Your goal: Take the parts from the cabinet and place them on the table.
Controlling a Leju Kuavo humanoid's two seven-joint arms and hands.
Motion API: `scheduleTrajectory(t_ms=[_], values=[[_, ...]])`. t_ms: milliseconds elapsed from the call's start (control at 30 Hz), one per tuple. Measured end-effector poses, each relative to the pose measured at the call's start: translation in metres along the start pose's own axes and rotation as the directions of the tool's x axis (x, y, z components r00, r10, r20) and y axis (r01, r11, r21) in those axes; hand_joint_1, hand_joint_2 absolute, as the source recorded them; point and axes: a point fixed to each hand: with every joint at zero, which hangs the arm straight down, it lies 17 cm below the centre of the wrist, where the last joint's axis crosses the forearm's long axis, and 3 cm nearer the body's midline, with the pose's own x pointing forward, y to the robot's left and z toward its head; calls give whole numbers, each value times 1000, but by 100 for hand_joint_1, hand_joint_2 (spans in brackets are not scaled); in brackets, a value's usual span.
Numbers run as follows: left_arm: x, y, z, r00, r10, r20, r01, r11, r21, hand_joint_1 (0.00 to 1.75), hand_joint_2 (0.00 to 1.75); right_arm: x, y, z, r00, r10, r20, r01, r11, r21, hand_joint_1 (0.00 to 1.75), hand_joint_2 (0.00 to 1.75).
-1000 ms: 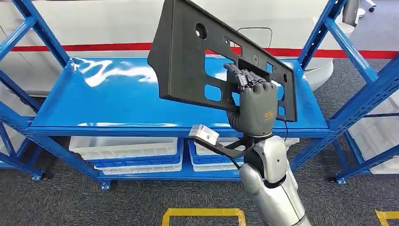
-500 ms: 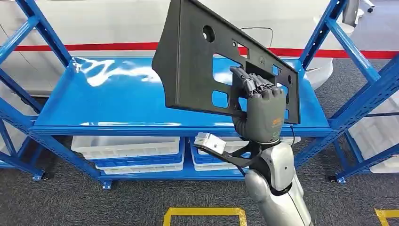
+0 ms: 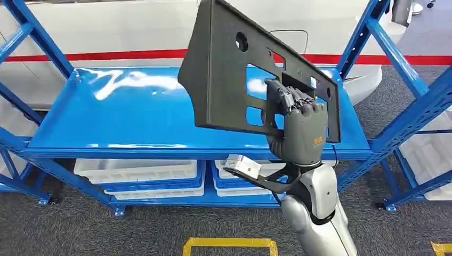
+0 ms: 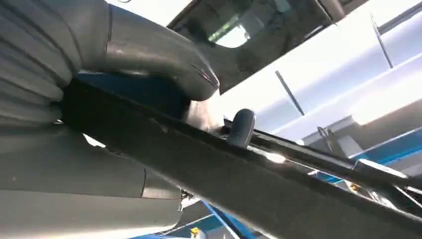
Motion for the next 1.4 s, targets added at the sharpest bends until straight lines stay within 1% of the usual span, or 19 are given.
scheduleTrajectory(t_ms=[867,1400], values=[[9,-3,2,999,7,34,-7,1000,-13,0,0,1,5,3,1000,-23,13,23,1000,20,175,175],[11,-2,1,999,24,32,-23,1000,-14,0,0,1,4,2,1000,-25,14,24,1000,17,175,175]])
